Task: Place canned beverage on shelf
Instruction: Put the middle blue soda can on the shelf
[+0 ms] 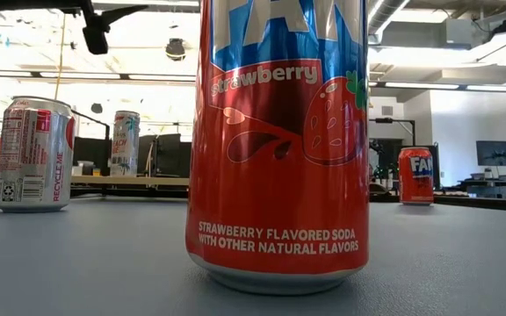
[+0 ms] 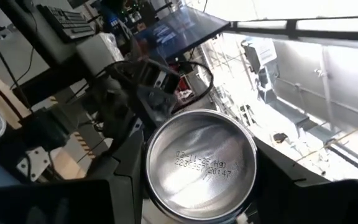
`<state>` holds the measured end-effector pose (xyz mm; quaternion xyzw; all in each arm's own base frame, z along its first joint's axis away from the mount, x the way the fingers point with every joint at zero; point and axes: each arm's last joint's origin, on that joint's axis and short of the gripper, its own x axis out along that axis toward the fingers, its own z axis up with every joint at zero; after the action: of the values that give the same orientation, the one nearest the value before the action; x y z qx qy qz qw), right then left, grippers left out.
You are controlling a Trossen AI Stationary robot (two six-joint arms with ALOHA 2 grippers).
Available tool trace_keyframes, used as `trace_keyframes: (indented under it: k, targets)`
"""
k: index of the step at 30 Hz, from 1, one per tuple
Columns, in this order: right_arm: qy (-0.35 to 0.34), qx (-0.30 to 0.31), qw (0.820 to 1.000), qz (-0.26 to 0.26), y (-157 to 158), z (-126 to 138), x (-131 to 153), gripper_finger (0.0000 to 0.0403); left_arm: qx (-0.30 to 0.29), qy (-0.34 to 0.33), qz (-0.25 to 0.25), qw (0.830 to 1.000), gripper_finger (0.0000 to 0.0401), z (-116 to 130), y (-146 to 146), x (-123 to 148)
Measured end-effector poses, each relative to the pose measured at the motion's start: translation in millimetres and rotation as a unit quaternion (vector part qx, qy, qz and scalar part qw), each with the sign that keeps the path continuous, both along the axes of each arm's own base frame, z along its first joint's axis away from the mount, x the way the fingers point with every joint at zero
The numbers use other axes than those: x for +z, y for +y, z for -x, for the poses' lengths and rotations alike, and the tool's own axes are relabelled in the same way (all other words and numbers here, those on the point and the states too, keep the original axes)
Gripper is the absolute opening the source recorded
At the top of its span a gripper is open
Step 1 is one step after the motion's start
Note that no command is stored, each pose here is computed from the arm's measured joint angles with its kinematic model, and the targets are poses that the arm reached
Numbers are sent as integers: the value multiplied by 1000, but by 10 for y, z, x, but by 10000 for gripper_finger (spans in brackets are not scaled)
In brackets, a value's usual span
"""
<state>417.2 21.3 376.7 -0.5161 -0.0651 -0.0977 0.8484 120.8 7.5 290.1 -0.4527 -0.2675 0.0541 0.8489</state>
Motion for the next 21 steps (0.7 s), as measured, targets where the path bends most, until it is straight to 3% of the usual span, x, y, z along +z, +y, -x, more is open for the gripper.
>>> trace_keyframes:
  k: [9,14,21]
  targets:
    - [-1,1,1000,8,16,2,4,194,-47,-71,-30,996,279,-171,-35,80]
    - [-4,15,1000,11,24,2,10,194,-41,-61,-16,997,279,-272,-29,32]
    - [-3,19,1000,10,43,3,8,194,-49,-108,-35,992,279,-306,-18,79]
